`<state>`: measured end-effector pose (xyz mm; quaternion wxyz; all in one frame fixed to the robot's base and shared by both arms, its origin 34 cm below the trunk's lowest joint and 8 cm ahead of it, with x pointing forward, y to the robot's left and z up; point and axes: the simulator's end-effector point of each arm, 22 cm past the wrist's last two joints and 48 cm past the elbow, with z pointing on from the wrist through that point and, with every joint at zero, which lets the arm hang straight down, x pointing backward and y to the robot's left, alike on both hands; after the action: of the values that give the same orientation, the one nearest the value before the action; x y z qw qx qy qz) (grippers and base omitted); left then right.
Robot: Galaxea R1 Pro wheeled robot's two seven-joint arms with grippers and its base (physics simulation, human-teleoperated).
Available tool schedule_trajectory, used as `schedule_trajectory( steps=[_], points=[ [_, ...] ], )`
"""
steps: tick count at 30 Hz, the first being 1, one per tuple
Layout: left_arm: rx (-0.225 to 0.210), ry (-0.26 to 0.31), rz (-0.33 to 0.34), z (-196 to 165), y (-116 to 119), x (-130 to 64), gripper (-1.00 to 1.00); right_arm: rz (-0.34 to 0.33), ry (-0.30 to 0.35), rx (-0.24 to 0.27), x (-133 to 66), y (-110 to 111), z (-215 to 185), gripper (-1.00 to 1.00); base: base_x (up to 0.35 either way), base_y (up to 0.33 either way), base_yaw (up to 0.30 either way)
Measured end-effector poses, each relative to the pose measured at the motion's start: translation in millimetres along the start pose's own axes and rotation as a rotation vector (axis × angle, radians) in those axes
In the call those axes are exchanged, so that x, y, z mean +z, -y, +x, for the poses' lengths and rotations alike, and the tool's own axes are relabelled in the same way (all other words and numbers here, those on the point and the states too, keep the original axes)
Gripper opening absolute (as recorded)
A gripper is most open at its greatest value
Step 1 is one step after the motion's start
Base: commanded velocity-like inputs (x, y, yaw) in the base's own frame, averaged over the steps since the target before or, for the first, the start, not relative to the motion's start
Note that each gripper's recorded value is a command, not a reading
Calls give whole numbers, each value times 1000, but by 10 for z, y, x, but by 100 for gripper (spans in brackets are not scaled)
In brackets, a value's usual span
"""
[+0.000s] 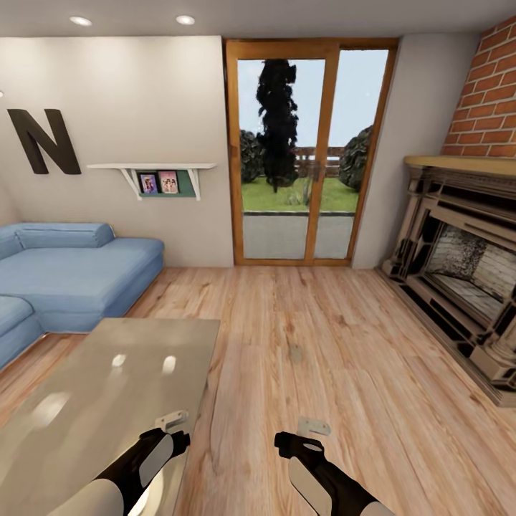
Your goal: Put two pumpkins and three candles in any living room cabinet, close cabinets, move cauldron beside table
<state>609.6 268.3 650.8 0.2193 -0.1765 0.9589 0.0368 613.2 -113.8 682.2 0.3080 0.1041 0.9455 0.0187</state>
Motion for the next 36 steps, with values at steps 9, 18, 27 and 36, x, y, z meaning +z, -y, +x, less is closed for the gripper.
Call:
schedule_trajectory(
  steps=[9, 18, 27, 36],
  points=[
    [0, 0, 0, 0, -1, 2, 100, 0, -1, 0, 1, -1, 0, 100, 55, 0, 0],
    [0, 0, -1, -2, -6, 2, 100, 1, -2, -2, 4, 6, 9, 100, 1, 0, 0],
    [0, 0, 0, -1, -3, 2, 100, 2, 2, -12, 6, 10, 3, 100, 0, 0, 0],
    [0, 0, -1, -3, -7, 1, 100, 3, 4, -13, 3, 9, -4, 100, 40, 0, 0]
  ],
)
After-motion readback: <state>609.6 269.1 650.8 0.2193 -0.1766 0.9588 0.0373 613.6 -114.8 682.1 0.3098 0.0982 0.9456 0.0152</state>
